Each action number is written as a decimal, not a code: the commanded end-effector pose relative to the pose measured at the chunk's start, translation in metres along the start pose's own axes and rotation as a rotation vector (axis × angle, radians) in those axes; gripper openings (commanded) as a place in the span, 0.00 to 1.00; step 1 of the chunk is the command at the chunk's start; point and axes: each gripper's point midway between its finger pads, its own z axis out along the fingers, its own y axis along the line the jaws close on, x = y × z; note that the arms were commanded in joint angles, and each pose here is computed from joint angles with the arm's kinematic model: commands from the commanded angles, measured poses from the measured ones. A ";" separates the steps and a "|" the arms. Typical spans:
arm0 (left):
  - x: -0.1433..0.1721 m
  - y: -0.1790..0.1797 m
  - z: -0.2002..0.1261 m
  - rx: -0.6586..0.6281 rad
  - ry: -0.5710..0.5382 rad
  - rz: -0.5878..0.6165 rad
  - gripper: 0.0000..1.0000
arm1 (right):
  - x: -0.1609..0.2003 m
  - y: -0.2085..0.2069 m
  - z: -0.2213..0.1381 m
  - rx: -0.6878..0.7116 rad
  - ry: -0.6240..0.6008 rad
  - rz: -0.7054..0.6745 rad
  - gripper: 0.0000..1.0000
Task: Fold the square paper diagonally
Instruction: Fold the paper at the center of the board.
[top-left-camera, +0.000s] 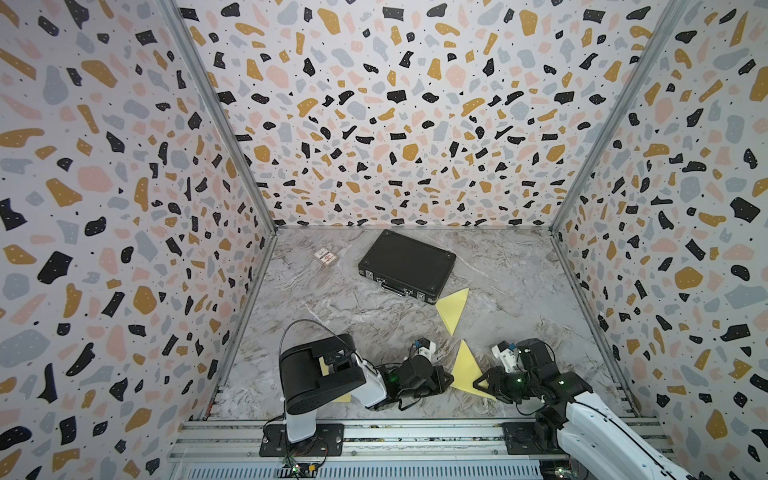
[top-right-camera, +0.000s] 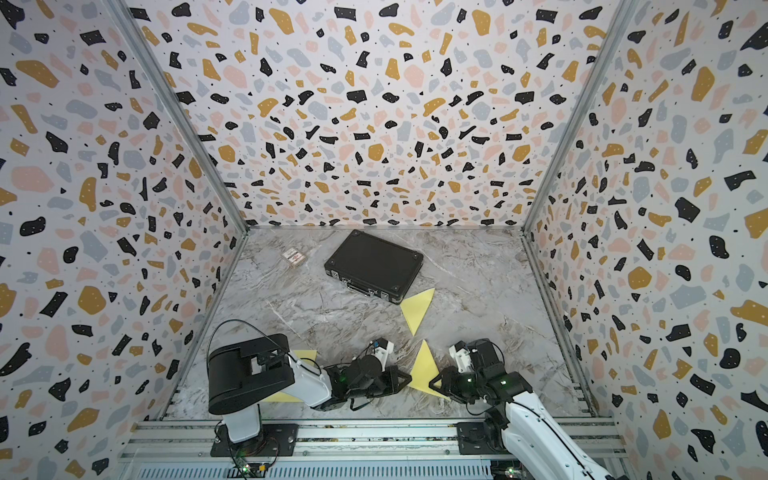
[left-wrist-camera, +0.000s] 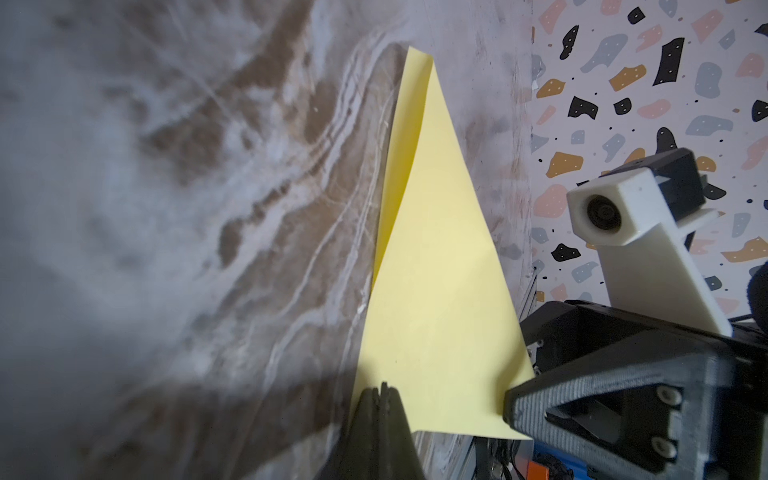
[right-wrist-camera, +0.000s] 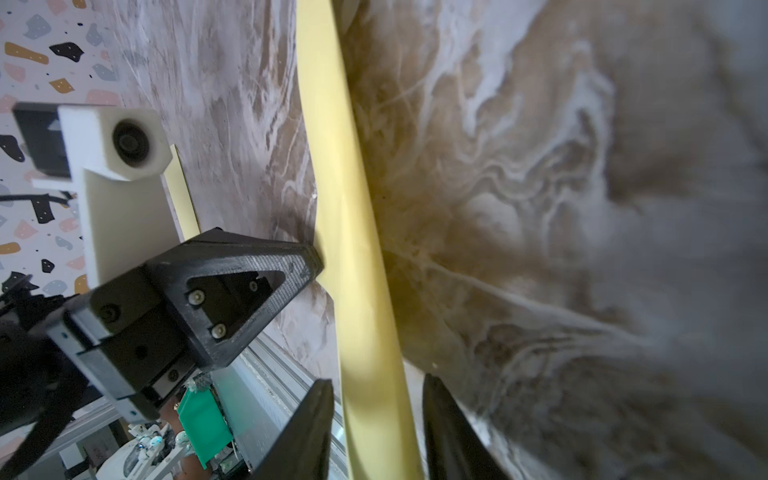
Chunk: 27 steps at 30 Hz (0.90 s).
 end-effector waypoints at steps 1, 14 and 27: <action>0.079 0.210 -0.091 -0.799 0.264 -0.046 0.00 | -0.009 0.014 -0.007 -0.031 -0.018 -0.033 0.30; 0.078 0.209 -0.095 -0.804 0.262 -0.042 0.00 | -0.007 0.023 -0.006 -0.088 0.004 -0.071 0.00; 0.080 0.207 -0.095 -0.795 0.287 -0.026 0.00 | -0.040 0.035 0.005 -0.114 -0.047 -0.125 0.40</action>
